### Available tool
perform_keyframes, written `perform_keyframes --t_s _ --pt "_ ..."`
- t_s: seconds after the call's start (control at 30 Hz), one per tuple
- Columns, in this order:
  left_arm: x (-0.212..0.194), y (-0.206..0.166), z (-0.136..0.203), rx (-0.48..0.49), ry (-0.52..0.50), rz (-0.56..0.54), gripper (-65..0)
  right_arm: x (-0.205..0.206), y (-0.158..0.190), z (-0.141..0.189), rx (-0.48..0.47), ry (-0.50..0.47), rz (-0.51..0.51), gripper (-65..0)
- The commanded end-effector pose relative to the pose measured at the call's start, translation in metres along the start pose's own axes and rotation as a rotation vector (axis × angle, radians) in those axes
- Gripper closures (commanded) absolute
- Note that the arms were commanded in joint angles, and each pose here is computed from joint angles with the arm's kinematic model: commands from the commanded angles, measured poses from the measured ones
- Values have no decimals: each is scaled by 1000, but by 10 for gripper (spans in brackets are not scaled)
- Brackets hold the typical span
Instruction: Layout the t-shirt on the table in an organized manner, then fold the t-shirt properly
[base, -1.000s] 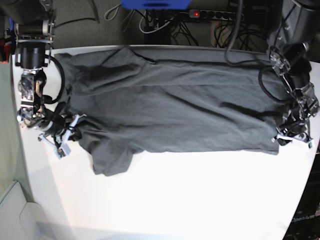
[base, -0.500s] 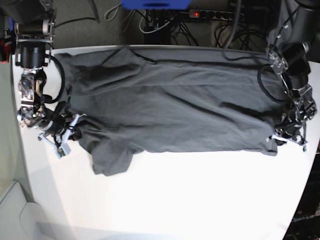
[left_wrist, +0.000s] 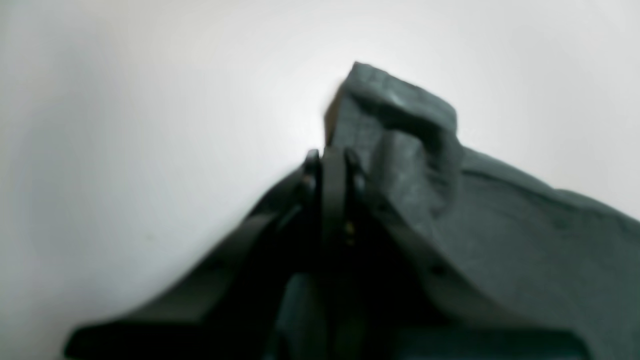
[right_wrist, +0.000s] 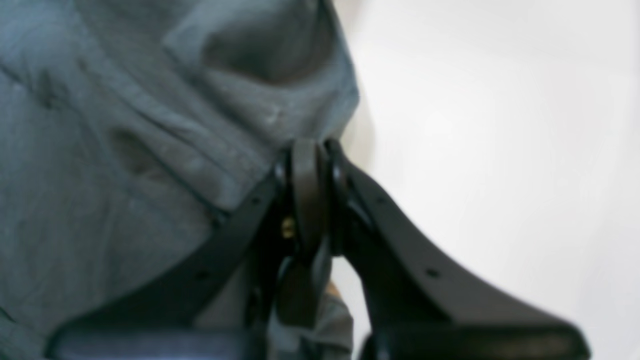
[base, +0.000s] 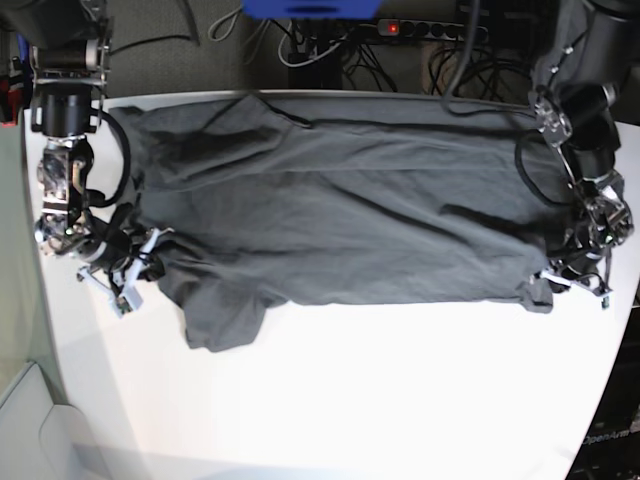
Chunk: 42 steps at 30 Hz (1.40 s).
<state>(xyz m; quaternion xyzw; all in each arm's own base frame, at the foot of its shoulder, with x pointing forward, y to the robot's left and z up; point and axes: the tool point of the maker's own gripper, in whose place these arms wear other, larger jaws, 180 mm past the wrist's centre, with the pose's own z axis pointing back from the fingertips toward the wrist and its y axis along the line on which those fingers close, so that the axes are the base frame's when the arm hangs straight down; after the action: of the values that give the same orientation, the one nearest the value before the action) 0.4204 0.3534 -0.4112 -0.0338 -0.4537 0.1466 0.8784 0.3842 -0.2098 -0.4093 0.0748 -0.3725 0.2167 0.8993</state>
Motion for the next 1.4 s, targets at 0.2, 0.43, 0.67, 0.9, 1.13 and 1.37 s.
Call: perform_keyframes --t_s 0.2,0.43,0.67,0.9,1.13,1.37 --pt "52 -10 23 11 -117 -102 -7 24 -10 6 -18 -61 20 0" --pt "59 -25 34 9 -124 -138 -7 25 -12 7 -22 -68 15 0" --pt "62 -22 47 21 -150 -165 -7 23 -10 7 -19 -71 10 0" --pt "47 -16 55 -22 -159 -82 -7 30 -3 17 -25 -102 54 0" --pt "37 -13 60 -50 -165 -22 -7 43 14 41 -41 -164 138 0" --pt "42 -4 68 -65 -188 10 -7 51 11 65 -98 -227 130 0"
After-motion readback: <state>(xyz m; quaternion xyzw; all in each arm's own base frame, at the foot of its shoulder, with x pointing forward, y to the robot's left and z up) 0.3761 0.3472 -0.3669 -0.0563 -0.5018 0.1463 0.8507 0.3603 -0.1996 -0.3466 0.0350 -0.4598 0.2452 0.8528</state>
